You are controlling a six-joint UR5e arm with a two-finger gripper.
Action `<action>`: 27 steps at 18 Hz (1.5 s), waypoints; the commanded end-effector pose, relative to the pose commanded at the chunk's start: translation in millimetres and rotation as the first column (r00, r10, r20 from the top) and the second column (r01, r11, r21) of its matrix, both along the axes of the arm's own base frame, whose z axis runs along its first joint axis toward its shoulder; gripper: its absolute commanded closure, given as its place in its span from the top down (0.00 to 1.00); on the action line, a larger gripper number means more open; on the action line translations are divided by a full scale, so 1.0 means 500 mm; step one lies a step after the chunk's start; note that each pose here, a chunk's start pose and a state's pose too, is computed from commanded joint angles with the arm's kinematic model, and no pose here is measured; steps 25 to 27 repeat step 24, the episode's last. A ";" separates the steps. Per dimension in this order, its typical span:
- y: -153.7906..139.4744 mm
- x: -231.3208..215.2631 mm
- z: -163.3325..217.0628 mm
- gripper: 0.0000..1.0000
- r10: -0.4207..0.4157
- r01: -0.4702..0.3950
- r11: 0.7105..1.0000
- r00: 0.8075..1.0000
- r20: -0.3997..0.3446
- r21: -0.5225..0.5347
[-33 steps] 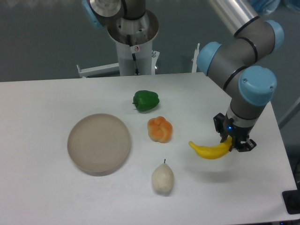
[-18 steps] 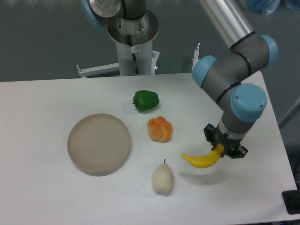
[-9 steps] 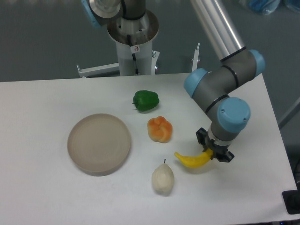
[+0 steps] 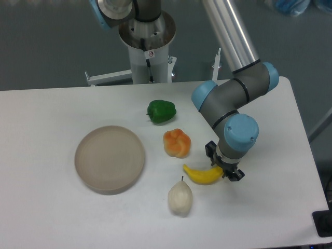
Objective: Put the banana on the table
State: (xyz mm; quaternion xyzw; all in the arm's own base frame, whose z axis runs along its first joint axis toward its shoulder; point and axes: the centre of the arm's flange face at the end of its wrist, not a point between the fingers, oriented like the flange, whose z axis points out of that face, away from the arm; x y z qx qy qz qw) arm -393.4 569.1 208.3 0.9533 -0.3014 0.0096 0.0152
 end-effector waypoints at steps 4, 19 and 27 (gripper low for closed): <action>0.010 -0.028 0.075 1.00 -0.002 0.004 0.999 0.999 -0.038 0.051; -0.012 -0.123 0.203 1.00 -0.081 0.080 0.995 0.997 0.007 0.055; -0.009 -0.122 0.199 1.00 -0.085 0.085 0.995 0.996 0.000 0.051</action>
